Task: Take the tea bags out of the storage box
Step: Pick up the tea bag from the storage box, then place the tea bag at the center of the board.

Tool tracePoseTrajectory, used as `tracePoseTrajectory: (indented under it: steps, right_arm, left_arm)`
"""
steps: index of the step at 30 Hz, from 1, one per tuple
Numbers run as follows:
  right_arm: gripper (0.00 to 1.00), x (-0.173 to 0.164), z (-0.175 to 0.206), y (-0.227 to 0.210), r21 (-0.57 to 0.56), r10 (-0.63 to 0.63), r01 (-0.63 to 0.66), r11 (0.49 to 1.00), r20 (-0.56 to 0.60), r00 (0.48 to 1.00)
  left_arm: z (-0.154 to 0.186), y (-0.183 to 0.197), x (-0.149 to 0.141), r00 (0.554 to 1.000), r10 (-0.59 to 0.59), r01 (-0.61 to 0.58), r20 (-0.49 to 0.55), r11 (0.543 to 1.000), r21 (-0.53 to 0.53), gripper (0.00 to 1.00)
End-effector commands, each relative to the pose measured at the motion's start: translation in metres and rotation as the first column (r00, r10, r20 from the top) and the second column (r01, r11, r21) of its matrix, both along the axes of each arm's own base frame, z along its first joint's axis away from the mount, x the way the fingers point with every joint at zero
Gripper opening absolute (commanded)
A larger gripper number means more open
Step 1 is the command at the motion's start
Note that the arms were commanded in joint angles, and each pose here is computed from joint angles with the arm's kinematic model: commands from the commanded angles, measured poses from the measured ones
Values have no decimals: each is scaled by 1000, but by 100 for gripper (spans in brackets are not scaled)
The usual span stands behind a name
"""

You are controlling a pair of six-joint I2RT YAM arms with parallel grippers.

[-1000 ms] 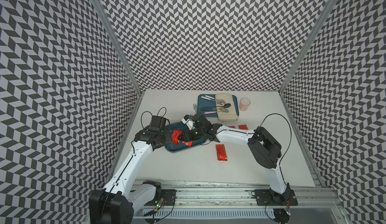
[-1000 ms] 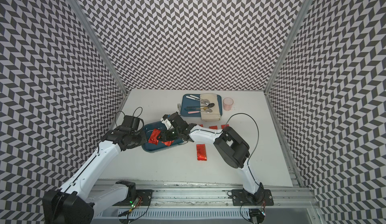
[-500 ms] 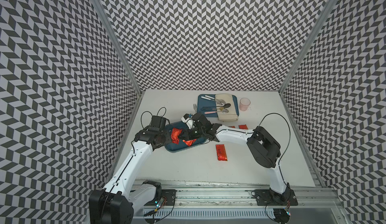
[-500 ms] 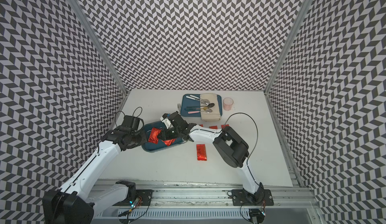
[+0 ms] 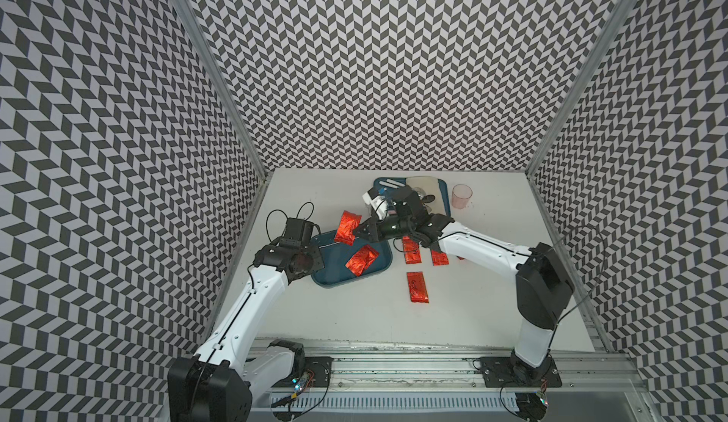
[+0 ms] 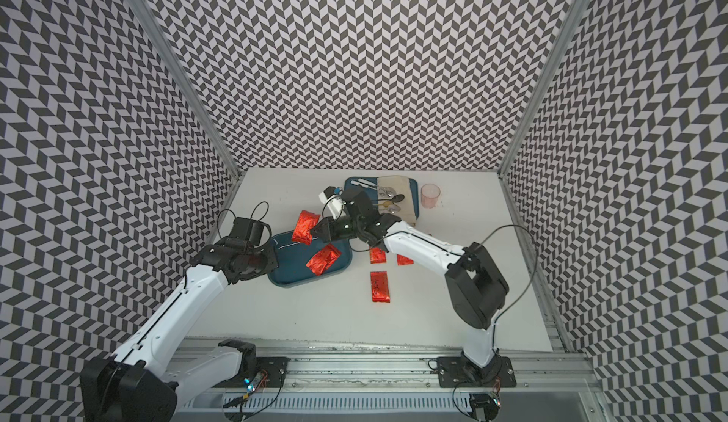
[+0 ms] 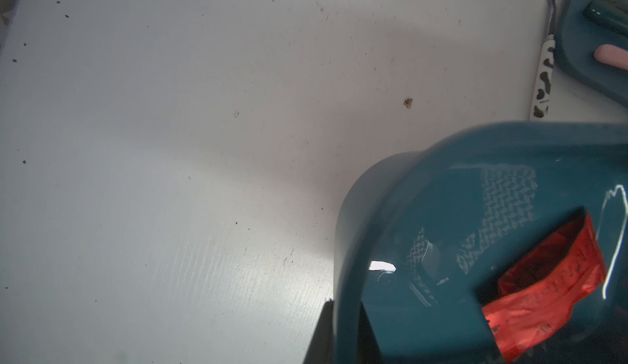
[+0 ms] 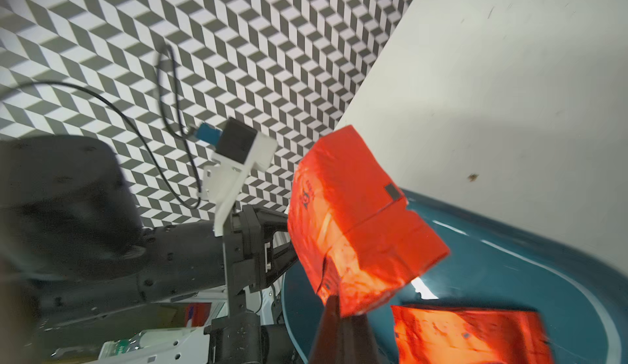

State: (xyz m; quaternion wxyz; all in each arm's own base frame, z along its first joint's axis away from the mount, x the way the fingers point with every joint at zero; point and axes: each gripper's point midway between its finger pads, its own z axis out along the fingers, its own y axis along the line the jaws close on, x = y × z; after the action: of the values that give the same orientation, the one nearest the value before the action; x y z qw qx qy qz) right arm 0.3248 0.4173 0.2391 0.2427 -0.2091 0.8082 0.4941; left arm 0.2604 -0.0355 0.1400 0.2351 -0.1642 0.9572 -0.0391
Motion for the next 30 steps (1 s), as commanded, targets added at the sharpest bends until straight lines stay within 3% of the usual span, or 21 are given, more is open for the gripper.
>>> tracePoseTrajectory:
  steps: [1,4,8,11,15,21,30]
  right_arm:
    - [0,9,-1,-62,-68,-43,45,997,27,999]
    - [0,17,-35,-120,-230,-152,154,961,25,988]
    - [0,12,-100,-187,-525,-272,262,810,59,960]
    - [0,3,-125,-218,-614,-342,323,720,91,935]
    - [0,-15,-147,-236,-659,-385,323,679,55,921]
    - [0,-49,-174,-246,-698,-398,256,669,-46,916]
    - [0,-74,-172,-258,-722,-420,239,649,-78,904]
  left_arm:
    - [5,-1,3,1000,1,-1,26,1000,-10,0]
    - [5,-2,3,1000,-1,1,26,1000,-12,0]
    - [4,-2,4,1000,-4,4,25,1000,-13,0]
    - [4,-3,4,1000,-7,7,24,1000,-14,0]
    - [5,-3,4,1000,-12,12,26,1000,-17,0]
    - [4,-4,4,1000,-17,17,25,1000,-19,0]
    - [3,-5,4,1000,-19,20,21,1000,-21,0]
